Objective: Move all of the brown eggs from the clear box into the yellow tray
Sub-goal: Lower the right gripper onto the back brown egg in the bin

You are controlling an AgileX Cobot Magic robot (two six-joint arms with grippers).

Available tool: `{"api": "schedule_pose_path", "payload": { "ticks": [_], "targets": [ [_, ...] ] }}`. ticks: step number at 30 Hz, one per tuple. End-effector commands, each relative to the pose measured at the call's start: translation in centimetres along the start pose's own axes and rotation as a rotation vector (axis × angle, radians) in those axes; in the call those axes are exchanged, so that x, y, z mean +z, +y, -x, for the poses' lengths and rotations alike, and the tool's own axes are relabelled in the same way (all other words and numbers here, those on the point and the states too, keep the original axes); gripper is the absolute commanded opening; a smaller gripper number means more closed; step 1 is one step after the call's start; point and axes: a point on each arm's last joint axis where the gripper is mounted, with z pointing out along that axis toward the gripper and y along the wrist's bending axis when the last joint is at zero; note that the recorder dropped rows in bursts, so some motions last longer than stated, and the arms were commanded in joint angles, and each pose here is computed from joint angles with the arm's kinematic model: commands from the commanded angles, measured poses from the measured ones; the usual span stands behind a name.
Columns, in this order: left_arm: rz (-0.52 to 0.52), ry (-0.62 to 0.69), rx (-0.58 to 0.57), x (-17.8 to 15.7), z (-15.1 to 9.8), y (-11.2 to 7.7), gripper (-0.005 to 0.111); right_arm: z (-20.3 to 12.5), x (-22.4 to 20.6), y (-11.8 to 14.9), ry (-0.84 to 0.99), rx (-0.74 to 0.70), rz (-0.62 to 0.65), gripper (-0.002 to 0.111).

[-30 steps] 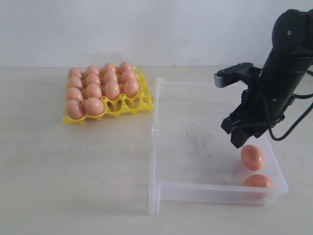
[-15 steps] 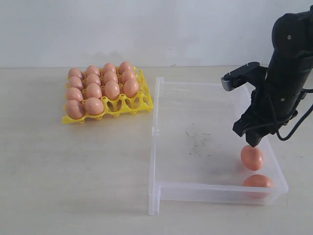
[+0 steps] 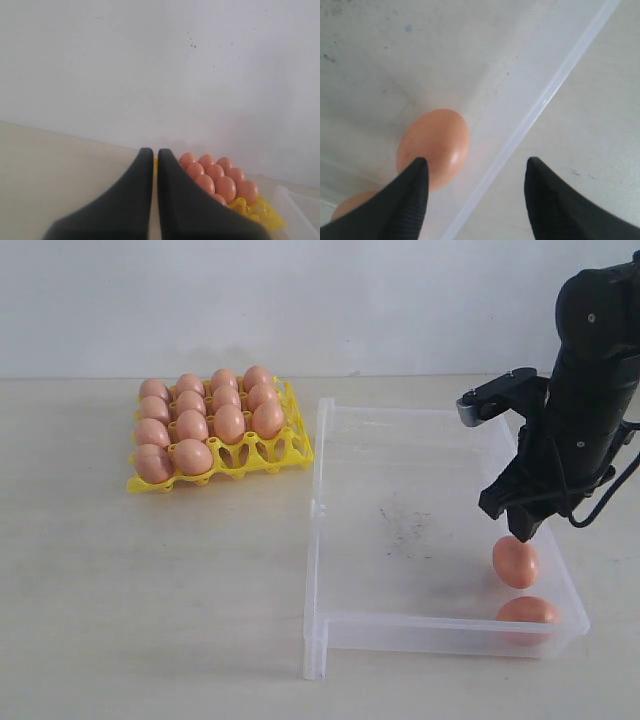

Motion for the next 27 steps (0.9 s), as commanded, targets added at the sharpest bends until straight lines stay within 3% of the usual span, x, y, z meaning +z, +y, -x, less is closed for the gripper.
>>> {"api": "schedule_pose_path", "payload": {
  "ticks": [1,27],
  "targets": [
    [-0.005,-0.004,0.005,0.0,0.1,0.0,0.004,-0.1,-0.1,0.0,0.002,0.014,0.004,0.051],
    [-0.005,-0.004,0.005,0.0,0.1,0.0,0.004,-1.0,-0.2,1.3,0.108,0.090,0.144,0.051]
  ]
}}
